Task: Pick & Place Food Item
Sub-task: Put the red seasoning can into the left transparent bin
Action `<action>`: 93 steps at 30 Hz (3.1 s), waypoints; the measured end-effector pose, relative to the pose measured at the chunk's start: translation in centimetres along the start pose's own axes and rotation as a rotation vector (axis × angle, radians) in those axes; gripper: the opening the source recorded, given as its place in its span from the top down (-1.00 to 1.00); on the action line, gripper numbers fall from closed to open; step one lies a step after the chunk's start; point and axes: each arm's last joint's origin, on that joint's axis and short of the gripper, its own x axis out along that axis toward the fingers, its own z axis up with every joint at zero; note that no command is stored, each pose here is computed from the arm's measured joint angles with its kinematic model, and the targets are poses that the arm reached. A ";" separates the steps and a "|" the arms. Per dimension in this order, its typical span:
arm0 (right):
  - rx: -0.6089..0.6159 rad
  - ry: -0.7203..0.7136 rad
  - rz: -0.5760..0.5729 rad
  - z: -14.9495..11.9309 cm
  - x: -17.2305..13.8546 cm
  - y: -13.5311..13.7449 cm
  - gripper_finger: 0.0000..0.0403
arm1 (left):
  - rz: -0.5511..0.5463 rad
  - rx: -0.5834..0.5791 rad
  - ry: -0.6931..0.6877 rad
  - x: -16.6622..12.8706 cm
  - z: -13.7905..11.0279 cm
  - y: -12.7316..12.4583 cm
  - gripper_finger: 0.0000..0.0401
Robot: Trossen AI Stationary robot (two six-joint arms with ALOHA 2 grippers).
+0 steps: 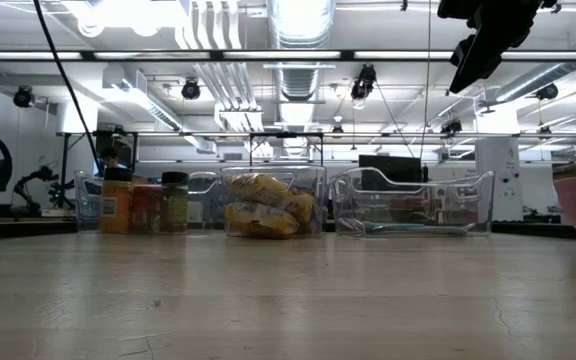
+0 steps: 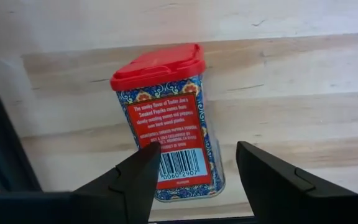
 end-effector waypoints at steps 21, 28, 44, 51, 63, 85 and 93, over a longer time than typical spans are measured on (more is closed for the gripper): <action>0.006 0.000 0.003 0.0 0.0 0.0 0.01 | 0.031 -0.023 -0.033 -1.4 0.5 0.6 -0.12; 0.006 0.000 0.003 0.0 0.0 0.0 0.01 | 0.040 -0.025 -0.046 -0.8 0.6 0.6 -0.12; 0.006 0.001 0.011 0.0 0.0 0.1 0.01 | -0.016 -0.019 -0.045 3.0 1.9 1.2 -0.08; 0.028 0.001 0.013 0.0 0.0 0.1 0.01 | -0.055 0.039 -0.045 3.2 1.9 1.1 0.16; 0.212 -0.144 0.219 1.8 -0.2 0.9 0.01 | -0.442 0.151 -0.332 -0.8 1.9 -0.4 0.16; 0.405 -0.500 0.451 5.8 -0.6 4.7 0.01 | -0.888 0.565 -0.862 -12.1 13.0 -7.4 0.16; 0.390 -0.647 0.452 6.8 -1.4 4.7 0.01 | -1.020 0.733 -0.902 -14.3 17.0 -8.4 0.16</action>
